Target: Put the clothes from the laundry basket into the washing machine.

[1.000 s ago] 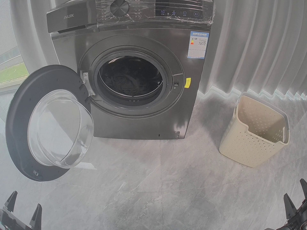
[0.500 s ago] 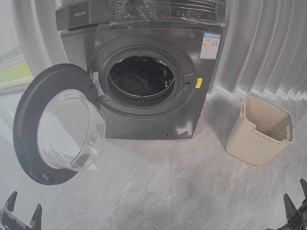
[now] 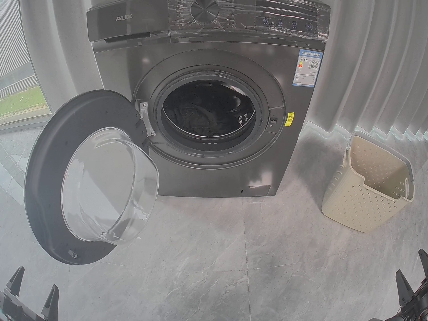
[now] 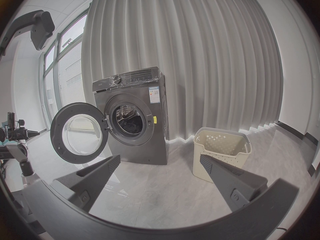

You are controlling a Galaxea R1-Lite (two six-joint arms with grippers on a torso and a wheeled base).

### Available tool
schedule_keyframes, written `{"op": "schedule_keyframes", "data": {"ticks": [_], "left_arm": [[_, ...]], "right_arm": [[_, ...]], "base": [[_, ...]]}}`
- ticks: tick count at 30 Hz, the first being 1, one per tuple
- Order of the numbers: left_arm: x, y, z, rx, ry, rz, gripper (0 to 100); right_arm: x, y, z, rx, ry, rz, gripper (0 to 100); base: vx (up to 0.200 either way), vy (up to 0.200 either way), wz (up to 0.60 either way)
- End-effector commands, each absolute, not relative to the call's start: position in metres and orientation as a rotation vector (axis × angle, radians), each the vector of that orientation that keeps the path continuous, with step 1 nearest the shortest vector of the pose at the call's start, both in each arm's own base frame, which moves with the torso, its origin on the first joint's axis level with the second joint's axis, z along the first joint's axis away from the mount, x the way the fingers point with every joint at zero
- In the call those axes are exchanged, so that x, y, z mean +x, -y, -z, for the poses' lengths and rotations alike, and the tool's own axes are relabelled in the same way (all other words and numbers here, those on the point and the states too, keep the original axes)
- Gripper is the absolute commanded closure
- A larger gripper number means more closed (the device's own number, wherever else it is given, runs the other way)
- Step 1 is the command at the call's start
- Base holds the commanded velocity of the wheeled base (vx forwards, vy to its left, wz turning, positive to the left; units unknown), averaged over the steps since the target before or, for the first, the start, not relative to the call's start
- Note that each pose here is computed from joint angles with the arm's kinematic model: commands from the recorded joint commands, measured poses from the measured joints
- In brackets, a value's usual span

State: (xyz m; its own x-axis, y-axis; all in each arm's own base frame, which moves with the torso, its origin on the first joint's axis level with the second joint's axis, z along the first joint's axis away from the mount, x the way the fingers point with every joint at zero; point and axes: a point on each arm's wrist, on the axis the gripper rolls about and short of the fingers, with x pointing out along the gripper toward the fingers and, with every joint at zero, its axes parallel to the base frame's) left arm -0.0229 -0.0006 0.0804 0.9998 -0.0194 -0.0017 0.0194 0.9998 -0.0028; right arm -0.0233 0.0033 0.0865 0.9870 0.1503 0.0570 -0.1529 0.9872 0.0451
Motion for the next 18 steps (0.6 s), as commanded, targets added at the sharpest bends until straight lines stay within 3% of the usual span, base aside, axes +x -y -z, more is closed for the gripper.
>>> {"op": "schedule_keyframes", "data": {"ticks": [1,7,18], "left_arm": [[-0.0226,0.0006,-0.0757,-0.003,-0.006,0.018,0],[-0.0226,0.0006,-0.0757,0.000,-0.006,0.017,0],[-0.0226,0.0006,-0.0757,0.001,-0.006,0.017,0]], "right_arm": [[-0.0222,-0.0033,-0.0820,0.050,0.040,-0.153,0],[-0.0222,-0.0033,-0.0820,0.050,0.040,-0.153,0],[-0.0222,-0.0033,-0.0820,0.049,0.040,-0.153,0]], "base": [[0.000,0.200,0.00],[0.000,0.200,0.00],[0.000,0.000,0.00]]}}
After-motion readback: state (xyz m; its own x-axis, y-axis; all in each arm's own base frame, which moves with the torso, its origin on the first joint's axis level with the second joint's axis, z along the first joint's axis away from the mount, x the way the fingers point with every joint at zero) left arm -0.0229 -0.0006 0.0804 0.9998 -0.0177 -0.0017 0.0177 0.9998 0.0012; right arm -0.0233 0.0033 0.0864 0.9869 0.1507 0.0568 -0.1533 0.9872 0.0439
